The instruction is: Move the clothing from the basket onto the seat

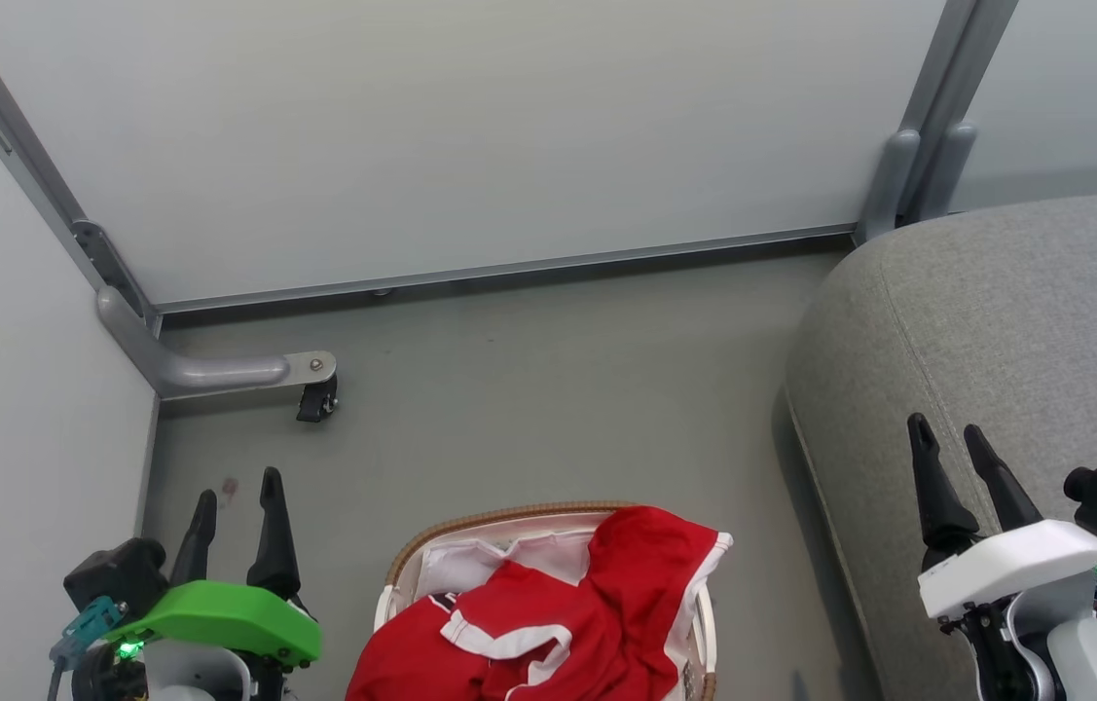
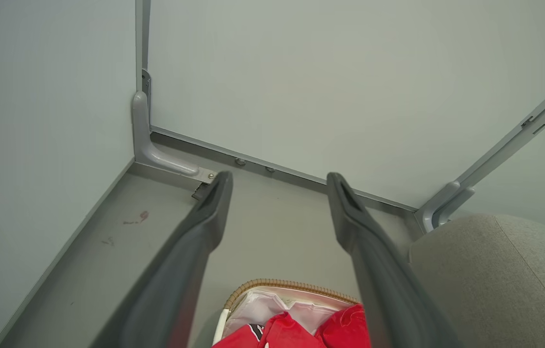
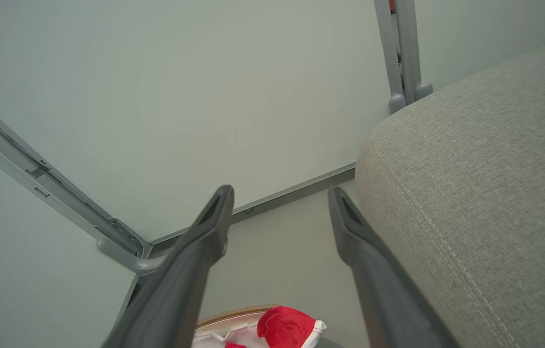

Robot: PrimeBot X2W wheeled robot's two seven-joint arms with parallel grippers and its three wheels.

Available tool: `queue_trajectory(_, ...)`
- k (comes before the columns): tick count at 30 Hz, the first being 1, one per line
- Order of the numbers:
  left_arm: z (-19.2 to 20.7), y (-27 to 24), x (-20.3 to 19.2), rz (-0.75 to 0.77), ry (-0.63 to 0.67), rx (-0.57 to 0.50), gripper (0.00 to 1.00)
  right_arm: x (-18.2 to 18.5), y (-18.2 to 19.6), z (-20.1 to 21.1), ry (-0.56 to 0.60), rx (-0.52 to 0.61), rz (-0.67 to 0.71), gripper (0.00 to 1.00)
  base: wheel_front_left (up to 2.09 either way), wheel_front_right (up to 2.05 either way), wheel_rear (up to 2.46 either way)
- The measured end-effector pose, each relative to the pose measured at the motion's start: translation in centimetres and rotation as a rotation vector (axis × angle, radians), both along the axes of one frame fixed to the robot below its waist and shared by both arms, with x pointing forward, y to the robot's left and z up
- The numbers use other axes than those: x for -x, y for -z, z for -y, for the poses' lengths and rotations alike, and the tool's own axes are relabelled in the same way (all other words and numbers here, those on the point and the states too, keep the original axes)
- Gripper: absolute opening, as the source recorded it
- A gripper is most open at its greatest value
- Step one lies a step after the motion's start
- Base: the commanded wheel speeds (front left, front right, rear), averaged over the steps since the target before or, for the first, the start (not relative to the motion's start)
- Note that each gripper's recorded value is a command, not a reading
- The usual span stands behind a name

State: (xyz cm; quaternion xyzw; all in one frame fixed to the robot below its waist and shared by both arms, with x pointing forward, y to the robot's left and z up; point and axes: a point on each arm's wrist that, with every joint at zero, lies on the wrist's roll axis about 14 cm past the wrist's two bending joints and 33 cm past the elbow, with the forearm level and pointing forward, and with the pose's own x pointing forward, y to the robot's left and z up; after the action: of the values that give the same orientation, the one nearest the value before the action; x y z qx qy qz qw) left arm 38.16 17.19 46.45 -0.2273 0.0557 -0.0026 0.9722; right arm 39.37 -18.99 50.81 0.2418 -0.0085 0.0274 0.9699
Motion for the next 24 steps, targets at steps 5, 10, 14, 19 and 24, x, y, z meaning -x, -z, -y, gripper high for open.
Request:
queue_trajectory(5,0.4,0.0,0.0,0.006,0.018,-0.054,1.00,0.0,0.0,-0.1,-0.006,0.058,0.008,1.00,0.00,0.00,0.00)
queue_trajectory(10,0.6,0.0,0.1,0.013,0.034,-0.103,1.00,0.0,0.1,-0.3,-0.017,0.116,0.012,1.00,0.00,0.00,0.00)
queue_trajectory(14,0.8,0.0,0.1,0.018,0.046,-0.141,1.00,0.0,0.1,-0.4,-0.021,0.152,0.019,1.00,0.00,0.00,0.00)
queue_trajectory(19,1.1,0.2,0.2,0.020,0.064,-0.189,1.00,0.1,0.2,-0.4,-0.028,0.197,0.023,1.00,0.00,0.00,0.00)
queue_trajectory(24,1.2,0.3,0.3,0.026,0.072,-0.221,1.00,0.1,0.5,-0.6,-0.040,0.239,0.023,1.00,0.00,0.00,0.00)
